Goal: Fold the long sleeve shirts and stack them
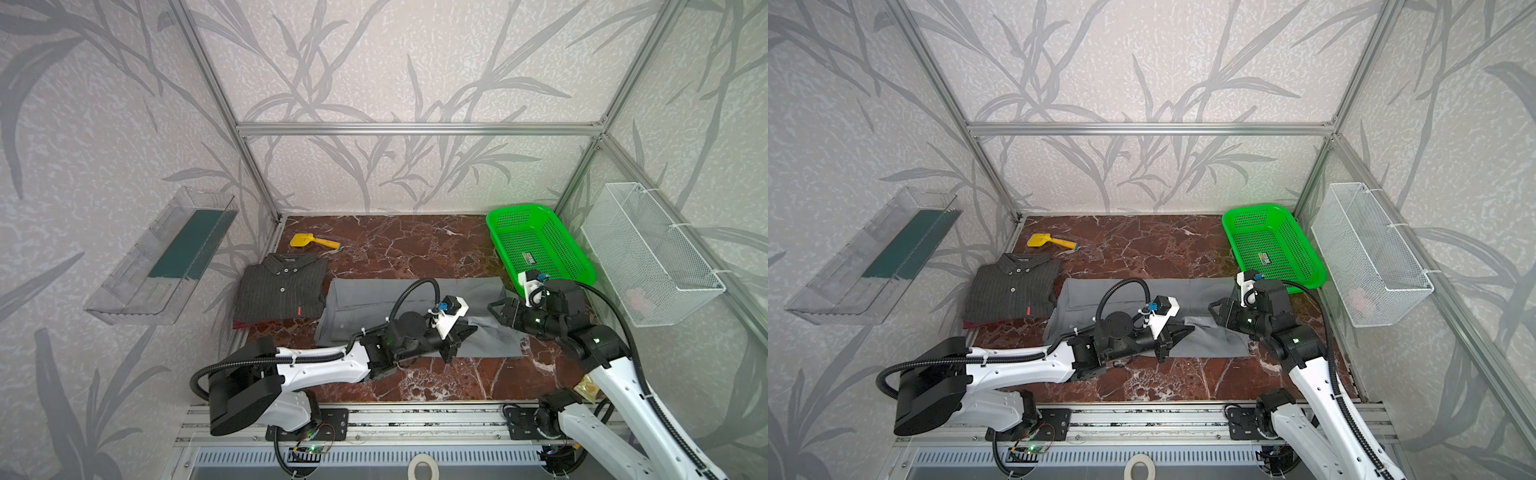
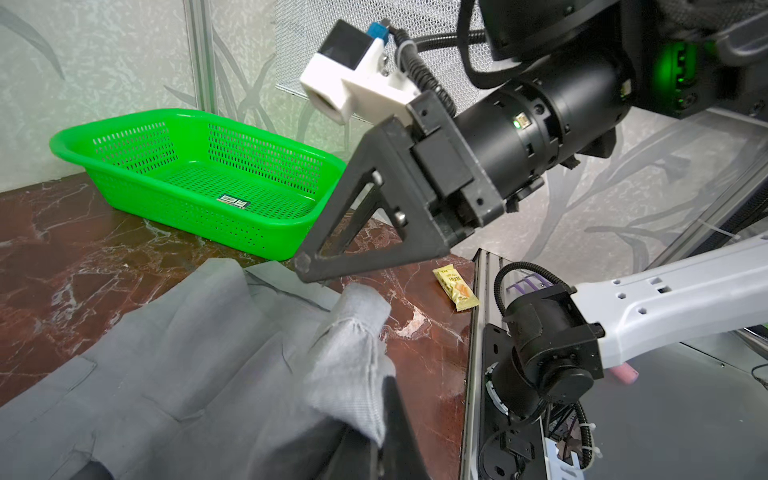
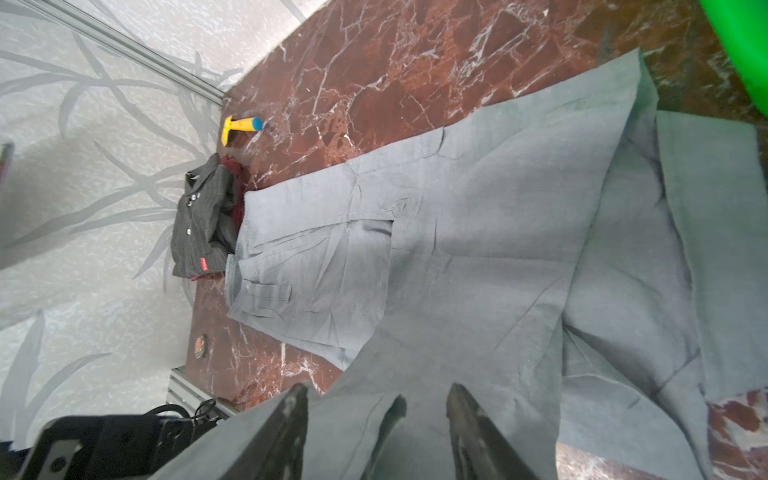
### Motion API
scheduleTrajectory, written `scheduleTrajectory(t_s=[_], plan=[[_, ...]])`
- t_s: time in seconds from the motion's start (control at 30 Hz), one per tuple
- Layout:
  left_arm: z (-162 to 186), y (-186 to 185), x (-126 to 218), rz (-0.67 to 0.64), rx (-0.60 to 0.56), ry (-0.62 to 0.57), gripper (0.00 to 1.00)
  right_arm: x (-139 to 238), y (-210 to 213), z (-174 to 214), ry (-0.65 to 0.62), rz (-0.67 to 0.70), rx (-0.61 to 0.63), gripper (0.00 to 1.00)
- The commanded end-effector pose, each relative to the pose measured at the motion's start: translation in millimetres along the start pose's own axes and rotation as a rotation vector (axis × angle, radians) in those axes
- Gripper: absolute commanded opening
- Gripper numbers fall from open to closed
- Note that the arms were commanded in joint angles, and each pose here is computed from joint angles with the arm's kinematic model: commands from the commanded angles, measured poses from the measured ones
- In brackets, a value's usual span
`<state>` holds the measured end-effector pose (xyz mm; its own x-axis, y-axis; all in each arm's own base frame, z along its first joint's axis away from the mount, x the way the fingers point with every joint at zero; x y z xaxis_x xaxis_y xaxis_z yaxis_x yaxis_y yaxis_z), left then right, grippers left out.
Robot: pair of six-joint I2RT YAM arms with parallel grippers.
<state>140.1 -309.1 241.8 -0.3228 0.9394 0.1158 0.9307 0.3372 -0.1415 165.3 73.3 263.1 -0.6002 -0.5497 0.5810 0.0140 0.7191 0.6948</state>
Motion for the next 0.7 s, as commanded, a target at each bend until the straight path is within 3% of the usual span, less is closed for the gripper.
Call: scheduleTrajectory(t_s=[0.0,0.2,0.3,0.47,0.67], plan=[[-18,2,8,-0.013,0.037,-0.116,0.0,13,8,1,-0.05,-0.087,-0.012,0.59],[-17,5,8,-0.011,0.048,-0.118,0.0,16,11,11,0.025,-0.21,-0.186,0.6],[-16,5,5,-0.001,0.047,-0.11,0.0,20,9,16,0.038,-0.192,-0.244,0.66],[-14,4,2,0.013,0.049,-0.105,0.0,17,9,18,0.046,-0.215,-0.301,0.7],[-16,4,-4,0.031,0.05,-0.105,0.0,4,13,19,0.077,-0.247,-0.327,0.65]])
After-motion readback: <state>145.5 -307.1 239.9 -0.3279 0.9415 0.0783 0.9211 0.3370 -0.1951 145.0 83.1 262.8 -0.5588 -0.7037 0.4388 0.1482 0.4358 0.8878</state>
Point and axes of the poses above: each gripper's point midway between its finger pads, its own x axis back along the fingers, its own y axis along the line the jaws close on, z = x × y, the point moved 10 cm from there along x, back along the fingers, and after that the axes turned 7 degrees about -x, right-handed, at the moved point
